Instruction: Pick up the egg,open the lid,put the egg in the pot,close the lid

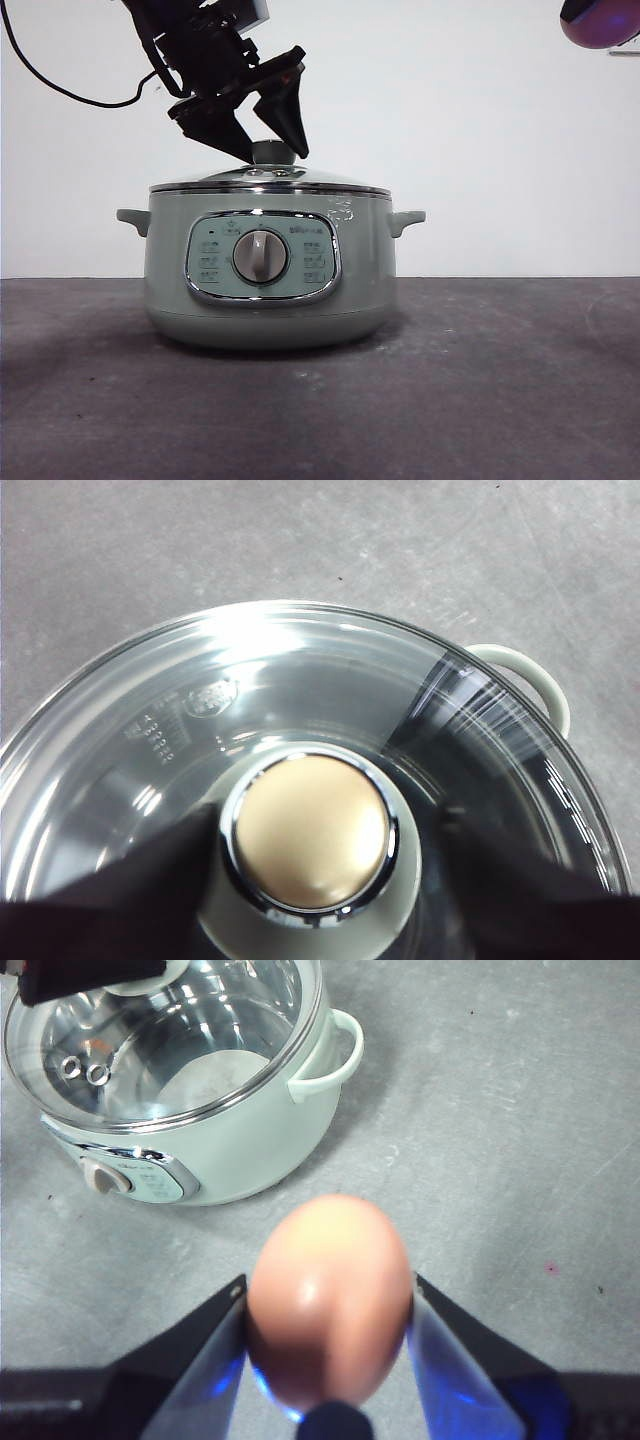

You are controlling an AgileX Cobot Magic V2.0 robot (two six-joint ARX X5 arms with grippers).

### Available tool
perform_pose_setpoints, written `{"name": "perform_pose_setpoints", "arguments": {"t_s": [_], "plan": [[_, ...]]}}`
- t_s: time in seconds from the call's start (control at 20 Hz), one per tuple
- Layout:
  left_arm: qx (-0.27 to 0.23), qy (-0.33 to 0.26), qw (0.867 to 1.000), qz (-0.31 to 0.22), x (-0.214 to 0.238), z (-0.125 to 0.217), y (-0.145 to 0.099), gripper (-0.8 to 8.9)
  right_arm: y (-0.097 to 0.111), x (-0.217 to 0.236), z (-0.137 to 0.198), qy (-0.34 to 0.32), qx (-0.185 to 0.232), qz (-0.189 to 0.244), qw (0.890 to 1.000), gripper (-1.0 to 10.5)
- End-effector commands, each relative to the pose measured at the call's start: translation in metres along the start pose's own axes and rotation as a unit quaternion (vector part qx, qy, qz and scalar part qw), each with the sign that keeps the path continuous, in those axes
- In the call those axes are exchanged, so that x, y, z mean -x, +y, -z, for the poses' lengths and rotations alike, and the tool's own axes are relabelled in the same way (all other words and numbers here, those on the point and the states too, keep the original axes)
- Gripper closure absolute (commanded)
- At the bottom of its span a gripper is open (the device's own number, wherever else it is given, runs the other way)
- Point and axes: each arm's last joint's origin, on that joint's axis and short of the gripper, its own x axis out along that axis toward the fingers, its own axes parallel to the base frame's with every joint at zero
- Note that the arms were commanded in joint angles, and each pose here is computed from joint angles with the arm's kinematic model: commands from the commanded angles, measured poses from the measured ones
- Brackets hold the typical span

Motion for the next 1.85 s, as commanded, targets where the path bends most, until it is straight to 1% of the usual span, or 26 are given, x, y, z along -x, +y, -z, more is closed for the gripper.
{"name": "perform_pose_setpoints", "arguments": {"t_s": [0.05,0.4,0.65,0.8,0.9,1.0,1.1,1.25,1.5,1.7,1.85], "plan": [[-0.005,0.0,1.0,0.005,-0.004,0.001,-0.001,8.22,0.0,0.001,-0.001,-0.005,0.004,0.0,1.0,9.6],[-0.006,-0.01,1.0,0.007,0.003,-0.002,-0.002,8.22,0.0,0.001,0.0,-0.005,0.004,0.0,1.0,9.6],[-0.013,-0.05,0.999,0.004,0.033,-0.018,-0.006,8.22,0.0,0.001,-0.001,-0.006,0.004,-0.001,1.0,9.6],[-0.018,-0.077,0.997,0.002,0.061,-0.033,-0.009,8.22,0.0,0.001,-0.002,-0.01,0.004,-0.001,1.0,9.6],[-0.021,-0.094,0.995,0.0,0.085,-0.04,-0.013,8.22,0.001,0.0,-0.005,-0.027,0.006,-0.002,1.0,9.6],[-0.022,-0.108,0.994,-0.019,0.116,-0.042,-0.017,8.22,0.001,-0.003,-0.011,-0.045,0.009,-0.005,0.999,9.6],[-0.024,-0.116,0.992,-0.044,0.151,-0.038,-0.022,8.22,0.004,-0.013,-0.018,-0.054,0.015,-0.038,0.998,9.6],[-0.025,-0.128,0.99,-0.055,0.204,-0.026,-0.031,8.22,0.011,-0.036,-0.034,-0.055,0.025,-0.061,0.996,9.6],[-0.023,-0.144,0.986,-0.081,0.279,0.005,-0.044,8.22,0.034,-0.092,-0.073,-0.022,0.058,-0.093,0.994,9.6],[-0.02,-0.153,0.985,-0.081,0.316,0.028,-0.052,8.22,0.055,-0.151,-0.105,-0.003,0.08,-0.109,0.991,9.6],[-0.011,-0.155,0.985,-0.079,0.331,0.039,-0.056,8.22,0.07,-0.202,-0.115,0.022,0.097,-0.116,0.988,9.6]]}}
